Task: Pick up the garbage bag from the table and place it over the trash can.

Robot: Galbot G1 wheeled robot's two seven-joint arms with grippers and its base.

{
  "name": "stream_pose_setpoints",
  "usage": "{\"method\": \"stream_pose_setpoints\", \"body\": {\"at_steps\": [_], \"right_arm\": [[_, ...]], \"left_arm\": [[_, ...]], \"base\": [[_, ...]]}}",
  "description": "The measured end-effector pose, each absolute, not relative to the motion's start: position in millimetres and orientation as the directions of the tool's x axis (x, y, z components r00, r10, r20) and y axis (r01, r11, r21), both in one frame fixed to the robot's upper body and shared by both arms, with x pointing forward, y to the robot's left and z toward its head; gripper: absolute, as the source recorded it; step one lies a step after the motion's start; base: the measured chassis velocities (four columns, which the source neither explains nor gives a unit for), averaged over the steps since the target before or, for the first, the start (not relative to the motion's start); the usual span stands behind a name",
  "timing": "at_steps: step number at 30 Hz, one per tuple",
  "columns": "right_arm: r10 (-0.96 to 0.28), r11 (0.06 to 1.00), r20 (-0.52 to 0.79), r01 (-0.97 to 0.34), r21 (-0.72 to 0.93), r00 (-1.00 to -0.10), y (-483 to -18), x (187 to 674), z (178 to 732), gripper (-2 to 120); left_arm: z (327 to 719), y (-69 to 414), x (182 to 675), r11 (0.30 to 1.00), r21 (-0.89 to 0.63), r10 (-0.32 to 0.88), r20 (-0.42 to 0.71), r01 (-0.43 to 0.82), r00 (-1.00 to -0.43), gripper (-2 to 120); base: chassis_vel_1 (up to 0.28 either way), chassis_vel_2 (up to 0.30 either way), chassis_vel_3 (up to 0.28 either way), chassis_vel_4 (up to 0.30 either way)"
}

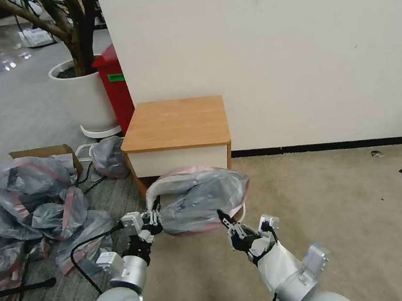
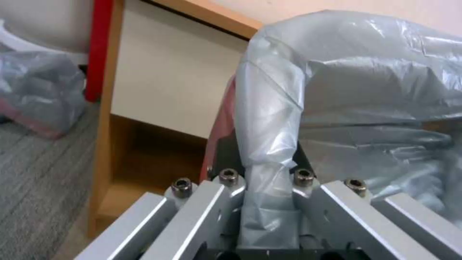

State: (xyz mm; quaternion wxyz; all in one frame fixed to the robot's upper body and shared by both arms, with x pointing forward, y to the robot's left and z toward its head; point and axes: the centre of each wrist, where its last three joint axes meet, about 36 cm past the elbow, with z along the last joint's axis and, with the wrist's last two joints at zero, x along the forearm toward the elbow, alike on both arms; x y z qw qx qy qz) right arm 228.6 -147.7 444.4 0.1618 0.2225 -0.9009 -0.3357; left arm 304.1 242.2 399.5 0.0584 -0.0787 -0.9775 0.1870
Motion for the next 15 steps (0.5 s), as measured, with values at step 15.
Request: {"method": "stream_pose_setpoints", "body": {"at_steps": [15], "right_arm": [[-0.47,0.734,0.145,-0.293,0.613,-0.871,-161,227,421,0]], "left_arm": [[422,251,305,0.829,-0.556,0.174,0.147,0.064,-0.974,5]], "base": [[0.0,0.0,0.0,0.0]]}}
